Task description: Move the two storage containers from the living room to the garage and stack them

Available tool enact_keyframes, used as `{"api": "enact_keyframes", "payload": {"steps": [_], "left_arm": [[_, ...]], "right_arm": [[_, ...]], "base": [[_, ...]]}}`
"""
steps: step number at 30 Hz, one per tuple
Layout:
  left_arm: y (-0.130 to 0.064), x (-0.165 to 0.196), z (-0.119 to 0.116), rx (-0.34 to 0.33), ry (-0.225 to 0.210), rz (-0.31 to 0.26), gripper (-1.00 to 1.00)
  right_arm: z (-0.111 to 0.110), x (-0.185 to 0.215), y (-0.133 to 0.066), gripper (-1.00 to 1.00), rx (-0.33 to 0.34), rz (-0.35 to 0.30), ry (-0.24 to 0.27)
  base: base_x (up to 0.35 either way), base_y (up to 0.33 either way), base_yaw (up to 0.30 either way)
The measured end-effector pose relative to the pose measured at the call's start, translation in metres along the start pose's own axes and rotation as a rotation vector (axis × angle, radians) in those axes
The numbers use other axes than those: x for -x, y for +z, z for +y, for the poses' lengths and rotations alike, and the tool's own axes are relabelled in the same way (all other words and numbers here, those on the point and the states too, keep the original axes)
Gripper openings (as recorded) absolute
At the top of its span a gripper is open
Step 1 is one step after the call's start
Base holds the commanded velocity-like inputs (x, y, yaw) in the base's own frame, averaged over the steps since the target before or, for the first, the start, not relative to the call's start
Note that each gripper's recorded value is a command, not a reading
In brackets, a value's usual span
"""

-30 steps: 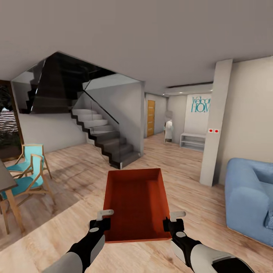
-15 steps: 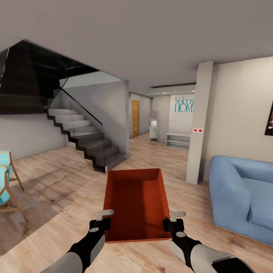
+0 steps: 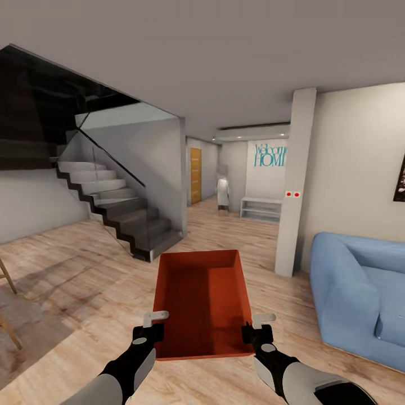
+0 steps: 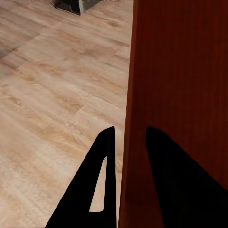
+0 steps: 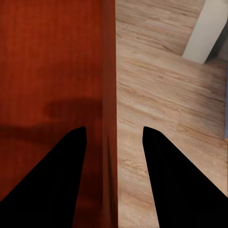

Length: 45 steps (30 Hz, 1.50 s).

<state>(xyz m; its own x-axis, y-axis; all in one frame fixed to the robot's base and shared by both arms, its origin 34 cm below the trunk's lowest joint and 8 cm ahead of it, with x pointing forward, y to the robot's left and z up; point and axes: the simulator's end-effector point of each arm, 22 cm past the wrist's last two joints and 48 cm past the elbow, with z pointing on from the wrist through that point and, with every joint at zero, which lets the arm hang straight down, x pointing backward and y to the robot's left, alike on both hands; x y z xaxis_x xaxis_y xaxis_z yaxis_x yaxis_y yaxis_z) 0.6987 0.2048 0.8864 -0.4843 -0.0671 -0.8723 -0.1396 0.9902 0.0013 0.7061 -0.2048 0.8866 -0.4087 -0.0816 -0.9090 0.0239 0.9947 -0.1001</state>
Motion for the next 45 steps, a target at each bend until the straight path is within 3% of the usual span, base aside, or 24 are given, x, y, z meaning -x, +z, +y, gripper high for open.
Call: {"api": "enact_keyframes", "payload": {"steps": [16, 34, 45], "left_arm": [[0.0000, 0.0000, 0.0000, 0.000, 0.000, 0.000, -1.00], [0.0024, -0.0059, -0.0002, 0.000, 0.001, 0.011, -1.00], [0.0027, -0.0065, 0.0000, 0.001, 0.001, 0.012, -1.00]], "right_arm": [[0.0000, 0.0000, 0.0000, -1.00, 0.000, 0.000, 0.000], [0.0004, -0.0064, 0.0019, -1.00, 0.000, 0.011, 0.000], [0.0007, -0.0067, 0.0021, -1.00, 0.001, 0.012, -0.001]], "base": [[0.322, 0.095, -0.003], [0.322, 0.078, -0.217], [0.322, 0.037, -0.027]]}}
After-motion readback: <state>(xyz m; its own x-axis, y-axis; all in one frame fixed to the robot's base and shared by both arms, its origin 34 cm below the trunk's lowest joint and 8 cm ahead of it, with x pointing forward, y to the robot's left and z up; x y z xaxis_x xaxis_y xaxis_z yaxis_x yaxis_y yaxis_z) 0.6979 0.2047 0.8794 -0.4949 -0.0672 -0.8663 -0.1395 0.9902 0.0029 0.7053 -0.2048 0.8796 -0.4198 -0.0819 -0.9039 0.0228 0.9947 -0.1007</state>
